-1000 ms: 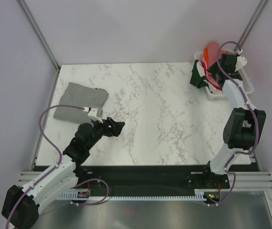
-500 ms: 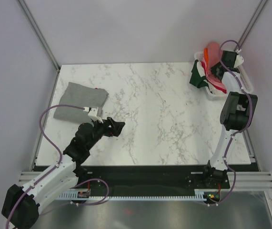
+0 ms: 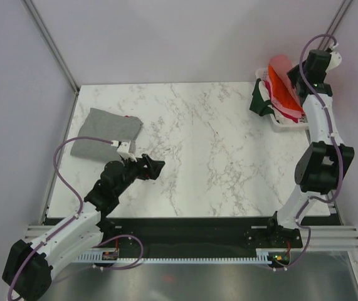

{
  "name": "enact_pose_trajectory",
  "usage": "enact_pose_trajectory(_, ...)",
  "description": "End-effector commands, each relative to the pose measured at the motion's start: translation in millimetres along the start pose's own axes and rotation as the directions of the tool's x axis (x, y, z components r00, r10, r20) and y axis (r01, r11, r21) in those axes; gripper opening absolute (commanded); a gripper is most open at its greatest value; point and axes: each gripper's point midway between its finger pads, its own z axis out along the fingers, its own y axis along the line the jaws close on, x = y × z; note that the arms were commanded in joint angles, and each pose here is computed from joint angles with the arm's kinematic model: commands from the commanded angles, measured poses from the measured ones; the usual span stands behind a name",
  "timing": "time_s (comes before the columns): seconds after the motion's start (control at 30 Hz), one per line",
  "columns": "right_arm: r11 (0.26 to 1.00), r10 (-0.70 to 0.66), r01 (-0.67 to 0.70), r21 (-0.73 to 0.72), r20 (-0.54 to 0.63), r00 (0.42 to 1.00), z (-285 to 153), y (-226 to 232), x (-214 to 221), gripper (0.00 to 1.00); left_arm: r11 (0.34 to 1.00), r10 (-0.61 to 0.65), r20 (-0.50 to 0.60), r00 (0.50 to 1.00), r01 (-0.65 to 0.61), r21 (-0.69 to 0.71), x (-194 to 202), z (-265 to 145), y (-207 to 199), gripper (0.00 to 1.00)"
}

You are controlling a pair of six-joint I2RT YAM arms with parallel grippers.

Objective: Fold and stack the t-shirts
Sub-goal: Grab the tshirt from the pile, then move the tshirt to the center of the board, then flatten the tshirt out

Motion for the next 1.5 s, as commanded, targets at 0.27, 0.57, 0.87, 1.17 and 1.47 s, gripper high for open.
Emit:
enact_pose_trajectory(0.27,0.722,-0.065,0.125,-0.680,0.114,0.991,-274,229,-61,0.00,0.999,0.035,0.041,0.999,-0.037,0.040,-13,2,-9,0.90)
enact_pose_trajectory(0.57,0.802,-0.178,0.124,-0.584,-0.036,0.983,-229,197,-3,0.00,0.999,0.035,0.049,0.998,-0.036,0.030,-16,1,-8,0.89)
enact_pose_trajectory(0.87,0.867,-0.377,0.218,-0.447,-0.304,0.875,-203,54,162,0.86,0.999,0.035,0.052,0.998,-0.036,0.026,-17,1,-8,0.89)
enact_pose_trajectory(1.17,0.771,-0.596,0.388,-0.505,-0.358,0.719,-212,14,258,0.62,0.999,0.039,0.043,0.998,-0.040,0.024,-16,3,-7,0.89)
enact_pose_trajectory(1.47,0.616,-0.757,0.476,-0.628,-0.305,0.577,-223,75,345,0.70,0.998,0.043,0.057,0.997,-0.040,-0.051,-20,0,5,0.88)
